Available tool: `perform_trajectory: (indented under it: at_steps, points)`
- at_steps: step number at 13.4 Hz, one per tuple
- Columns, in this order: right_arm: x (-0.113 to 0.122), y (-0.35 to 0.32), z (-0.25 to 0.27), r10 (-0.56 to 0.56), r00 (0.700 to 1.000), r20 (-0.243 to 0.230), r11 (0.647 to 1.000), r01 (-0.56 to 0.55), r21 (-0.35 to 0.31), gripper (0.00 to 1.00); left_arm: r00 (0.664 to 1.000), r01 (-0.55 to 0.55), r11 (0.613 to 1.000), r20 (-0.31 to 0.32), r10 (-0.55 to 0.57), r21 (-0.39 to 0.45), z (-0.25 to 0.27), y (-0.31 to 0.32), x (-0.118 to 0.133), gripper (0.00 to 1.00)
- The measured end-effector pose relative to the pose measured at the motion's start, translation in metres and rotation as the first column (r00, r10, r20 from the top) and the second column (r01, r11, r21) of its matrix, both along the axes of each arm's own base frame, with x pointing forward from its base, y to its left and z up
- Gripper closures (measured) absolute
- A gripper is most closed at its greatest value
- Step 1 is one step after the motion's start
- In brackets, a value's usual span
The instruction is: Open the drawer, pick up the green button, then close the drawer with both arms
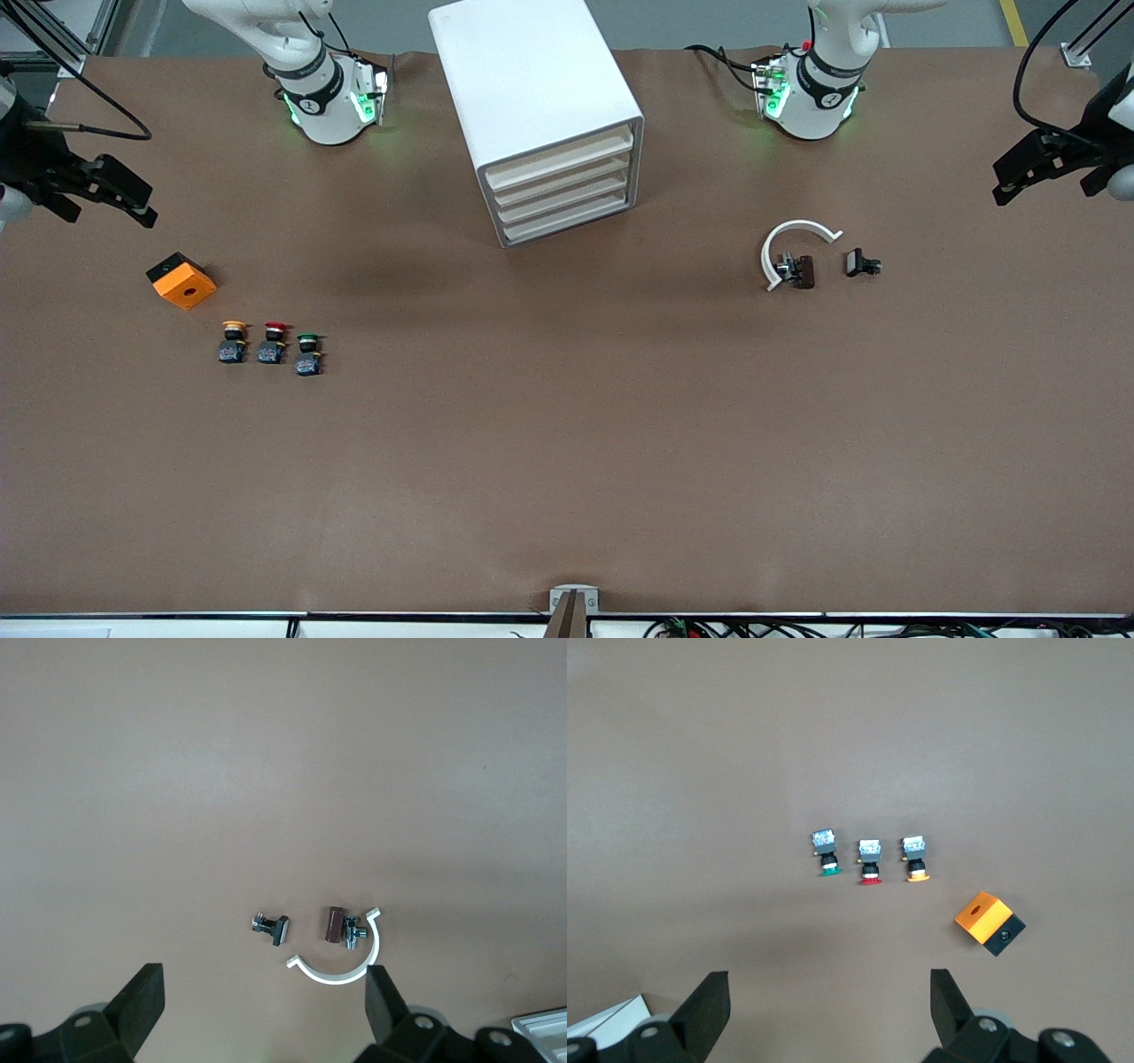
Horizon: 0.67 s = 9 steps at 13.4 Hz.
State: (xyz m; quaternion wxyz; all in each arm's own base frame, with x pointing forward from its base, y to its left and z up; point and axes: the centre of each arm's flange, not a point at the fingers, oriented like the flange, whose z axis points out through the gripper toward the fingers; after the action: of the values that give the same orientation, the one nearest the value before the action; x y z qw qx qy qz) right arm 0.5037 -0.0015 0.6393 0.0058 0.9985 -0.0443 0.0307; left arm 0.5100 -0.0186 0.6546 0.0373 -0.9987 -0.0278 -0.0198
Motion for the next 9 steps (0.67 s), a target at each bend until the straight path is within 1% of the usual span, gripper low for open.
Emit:
perform_trajectory:
  at_steps: [2,5,9]
  points:
    - [-0.0042,0.0002,0.012,0.001,1.0,-0.009,1.0,-0.001,0.0,0.0,1.0,0.002,1.0,0.003,-0.002,-0.003,-0.0009,-0.0011,-0.0013,0.0]
    - [-0.0088,0.0005,0.0115,0.001,0.999,-0.048,1.0,-0.001,0.001,0.0,1.0,0.003,1.0,0.01,-0.003,-0.004,0.0009,-0.0017,-0.002,0.0]
    - [-0.0101,-0.004,0.0105,-0.008,0.998,-0.059,1.0,0.008,0.002,0.0,1.0,0.003,1.0,0.001,-0.003,-0.003,-0.0032,-0.0017,-0.002,0.0]
